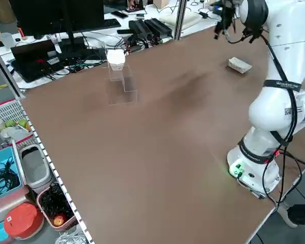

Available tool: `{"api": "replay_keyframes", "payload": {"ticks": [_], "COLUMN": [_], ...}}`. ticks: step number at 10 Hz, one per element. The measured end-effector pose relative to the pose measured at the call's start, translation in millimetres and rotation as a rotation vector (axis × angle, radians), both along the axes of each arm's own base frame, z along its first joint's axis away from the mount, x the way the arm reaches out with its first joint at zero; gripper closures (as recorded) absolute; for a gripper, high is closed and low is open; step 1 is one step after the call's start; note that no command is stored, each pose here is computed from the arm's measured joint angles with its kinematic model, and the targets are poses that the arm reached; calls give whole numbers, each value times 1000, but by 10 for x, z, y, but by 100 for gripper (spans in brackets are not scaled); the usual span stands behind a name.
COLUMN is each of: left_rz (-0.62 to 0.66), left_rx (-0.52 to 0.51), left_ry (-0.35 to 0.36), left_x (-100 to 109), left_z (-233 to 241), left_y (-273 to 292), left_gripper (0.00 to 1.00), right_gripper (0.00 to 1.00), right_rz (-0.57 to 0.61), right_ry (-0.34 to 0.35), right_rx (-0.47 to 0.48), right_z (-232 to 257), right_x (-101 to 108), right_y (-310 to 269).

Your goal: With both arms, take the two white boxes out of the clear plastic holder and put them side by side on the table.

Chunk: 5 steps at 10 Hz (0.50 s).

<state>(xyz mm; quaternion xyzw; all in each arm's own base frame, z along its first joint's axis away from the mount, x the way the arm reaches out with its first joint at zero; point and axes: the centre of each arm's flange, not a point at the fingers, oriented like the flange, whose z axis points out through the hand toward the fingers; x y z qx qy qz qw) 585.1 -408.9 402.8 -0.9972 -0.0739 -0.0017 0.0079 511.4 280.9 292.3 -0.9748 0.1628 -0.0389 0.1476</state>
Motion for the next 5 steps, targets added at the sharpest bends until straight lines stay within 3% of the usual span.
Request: {"api": "replay_keyframes", "payload": {"ticks": [3, 5], "left_rz": [17, 4], "left_rx": [82, 165], "left_ry": [61, 82], "left_x": [492, 699], "left_z": [100, 7], "left_y": [1318, 2417], "left_gripper": [2, 2], "right_gripper": [0, 0], "right_rz": [12, 84], "right_ry": [8, -7], "right_rx": [-7, -47], "right_z": [-79, -135], "right_x": [-88, -175], "right_y": [117, 260]}}
